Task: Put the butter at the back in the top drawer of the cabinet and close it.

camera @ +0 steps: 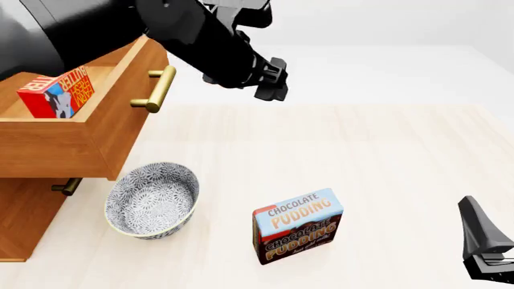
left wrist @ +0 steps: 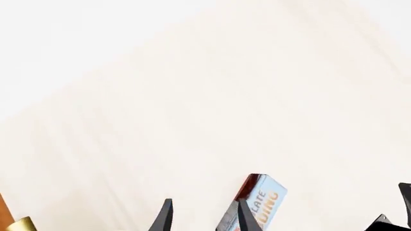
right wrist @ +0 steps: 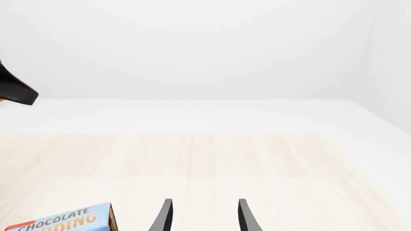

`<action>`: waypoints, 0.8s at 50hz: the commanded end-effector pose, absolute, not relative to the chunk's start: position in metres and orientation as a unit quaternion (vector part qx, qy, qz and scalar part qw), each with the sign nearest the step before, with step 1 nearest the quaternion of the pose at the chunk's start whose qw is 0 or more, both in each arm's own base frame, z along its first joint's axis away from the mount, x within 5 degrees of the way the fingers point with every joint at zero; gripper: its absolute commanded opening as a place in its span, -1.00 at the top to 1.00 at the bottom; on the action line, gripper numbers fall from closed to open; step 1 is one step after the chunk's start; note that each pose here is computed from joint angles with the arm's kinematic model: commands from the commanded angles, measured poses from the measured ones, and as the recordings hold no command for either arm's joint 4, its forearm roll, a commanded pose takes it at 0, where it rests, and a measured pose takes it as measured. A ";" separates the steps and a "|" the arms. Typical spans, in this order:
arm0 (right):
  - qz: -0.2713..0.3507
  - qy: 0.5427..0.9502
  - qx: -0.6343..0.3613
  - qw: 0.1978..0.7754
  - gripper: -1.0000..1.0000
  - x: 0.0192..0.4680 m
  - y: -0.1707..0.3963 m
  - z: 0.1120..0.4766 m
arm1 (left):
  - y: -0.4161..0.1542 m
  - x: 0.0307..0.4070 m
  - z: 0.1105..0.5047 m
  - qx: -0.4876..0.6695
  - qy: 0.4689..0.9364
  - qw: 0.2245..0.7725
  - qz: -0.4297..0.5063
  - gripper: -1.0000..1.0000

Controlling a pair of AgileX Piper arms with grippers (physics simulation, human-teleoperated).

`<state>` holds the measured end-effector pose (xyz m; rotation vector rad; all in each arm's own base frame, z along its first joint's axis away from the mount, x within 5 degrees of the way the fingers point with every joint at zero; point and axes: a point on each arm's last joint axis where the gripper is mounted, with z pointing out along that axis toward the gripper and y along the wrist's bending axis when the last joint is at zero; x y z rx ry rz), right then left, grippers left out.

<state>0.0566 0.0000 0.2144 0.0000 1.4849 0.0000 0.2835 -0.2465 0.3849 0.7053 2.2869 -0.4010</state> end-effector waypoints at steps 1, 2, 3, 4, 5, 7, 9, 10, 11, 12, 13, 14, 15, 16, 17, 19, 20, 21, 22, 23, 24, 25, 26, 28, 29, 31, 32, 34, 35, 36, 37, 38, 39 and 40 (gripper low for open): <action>0.000 0.676 0.000 0.737 -1.00 0.057 0.000 0.214 | -0.244 0.293 0.369 0.261 0.892 0.340 -0.147 -1.00; 0.000 0.676 0.000 0.737 -1.00 0.057 0.000 0.214 | -0.244 0.295 0.366 0.260 0.893 0.338 -0.146 -1.00; 0.000 0.676 0.000 0.737 -1.00 0.057 0.000 0.214 | -0.244 0.295 0.365 0.259 0.893 0.338 -0.146 -1.00; 0.000 0.676 0.000 0.737 -1.00 0.057 0.000 0.214 | -0.243 0.296 0.365 0.258 0.894 0.337 -0.146 -1.00; 0.000 0.676 0.000 0.737 -1.00 0.057 0.000 0.214 | -0.241 0.297 0.364 0.256 0.894 0.338 -0.144 -1.00; 0.000 0.676 0.000 0.737 -1.00 0.057 0.000 0.214 | -0.241 0.297 0.364 0.255 0.895 0.337 -0.144 -1.00; 0.000 0.676 0.000 0.737 -1.00 0.057 0.000 0.214 | -0.239 0.299 0.364 0.253 0.895 0.338 -0.143 -1.00; 0.000 0.676 0.000 0.737 -1.00 0.057 0.000 0.214 | -0.239 0.299 0.364 0.252 0.896 0.337 -0.142 -1.00; 0.000 0.676 0.000 0.737 -1.00 0.057 0.000 0.214 | -0.238 0.300 0.363 0.250 0.897 0.337 -0.142 -1.00; 0.000 0.676 0.000 0.737 -1.00 0.057 0.000 0.214 | -0.237 0.300 0.363 0.249 0.897 0.337 -0.141 -1.00; 0.000 0.676 0.000 0.737 -1.00 0.057 0.000 0.214 | -0.236 0.301 0.362 0.249 0.897 0.337 -0.141 -1.00; 0.000 0.676 0.000 0.737 -1.00 0.057 0.000 0.214 | -0.236 0.301 0.361 0.247 0.898 0.336 -0.141 -1.00; 0.000 0.676 0.000 0.737 -1.00 0.057 0.000 0.214 | -0.235 0.302 0.361 0.246 0.898 0.337 -0.140 -1.00; 0.000 0.676 0.000 0.737 -1.00 0.057 0.000 0.214 | -0.233 0.303 0.361 0.245 0.898 0.337 -0.138 -1.00; 0.000 0.676 0.000 0.737 -1.00 0.057 0.000 0.214 | -0.233 0.303 0.360 0.244 0.899 0.337 -0.138 -1.00; 0.000 0.676 0.000 0.737 -1.00 0.057 0.000 0.214 | -0.232 0.304 0.360 0.243 0.899 0.337 -0.138 -1.00; 0.000 0.676 0.000 0.737 -1.00 0.057 0.000 0.214 | -0.230 0.305 0.360 0.241 0.899 0.338 -0.136 -1.00; 0.000 0.676 0.000 0.737 -1.00 0.057 0.000 0.214 | -0.229 0.305 0.360 0.240 0.900 0.338 -0.136 -1.00; 0.000 0.676 0.000 0.737 -1.00 0.057 0.000 0.214 | -0.228 0.306 0.360 0.238 0.900 0.338 -0.136 -1.00; 0.000 0.676 0.000 0.737 -1.00 0.057 0.000 0.214 | -0.226 0.307 0.360 0.236 0.901 0.339 -0.135 -1.00; 0.000 0.676 0.000 0.737 -1.00 0.057 0.000 0.214 | -0.225 0.307 0.360 0.235 0.901 0.339 -0.134 -1.00; 0.000 0.676 0.000 0.737 -1.00 0.057 0.000 0.214 | -0.211 0.315 0.355 0.215 0.907 0.340 -0.127 -1.00; 0.000 0.676 0.000 0.737 -1.00 0.057 0.000 0.214 | -0.209 0.315 0.354 0.213 0.907 0.340 -0.126 -1.00; 0.000 0.676 0.000 0.737 -1.00 0.057 0.000 0.214 | -0.208 0.316 0.353 0.212 0.908 0.340 -0.125 -1.00; 0.000 0.676 0.000 0.737 -1.00 0.057 0.000 0.214 | -0.208 0.316 0.352 0.211 0.908 0.339 -0.125 -1.00; 0.000 0.676 0.000 0.737 -1.00 0.057 0.000 0.214 | -0.207 0.316 0.352 0.211 0.908 0.339 -0.125 -1.00; 0.000 0.676 0.000 0.737 -1.00 0.057 0.000 0.214 | -0.207 0.316 0.351 0.210 0.909 0.339 -0.125 -1.00; 0.000 0.676 0.000 0.737 -1.00 0.057 0.000 0.214 | -0.207 0.316 0.349 0.209 0.909 0.338 -0.125 -1.00; 0.000 0.676 0.000 0.737 -1.00 0.057 0.000 0.214 | -0.206 0.317 0.349 0.208 0.909 0.338 -0.124 -1.00; 0.000 0.676 0.000 0.737 -1.00 0.057 0.000 0.214 | -0.205 0.317 0.349 0.208 0.910 0.338 -0.124 -1.00; 0.000 0.676 0.000 0.737 -1.00 0.057 0.000 0.214 | -0.205 0.317 0.349 0.207 0.910 0.337 -0.123 -1.00; 0.000 0.676 0.000 0.737 -1.00 0.057 0.000 0.214 | -0.204 0.317 0.349 0.206 0.910 0.338 -0.123 -1.00; 0.000 0.676 0.000 0.737 -1.00 0.057 0.000 0.214 | -0.204 0.317 0.350 0.205 0.910 0.338 -0.123 -1.00; 0.000 0.676 0.000 0.737 -1.00 0.057 0.000 0.214 | -0.203 0.317 0.350 0.204 0.911 0.338 -0.123 -1.00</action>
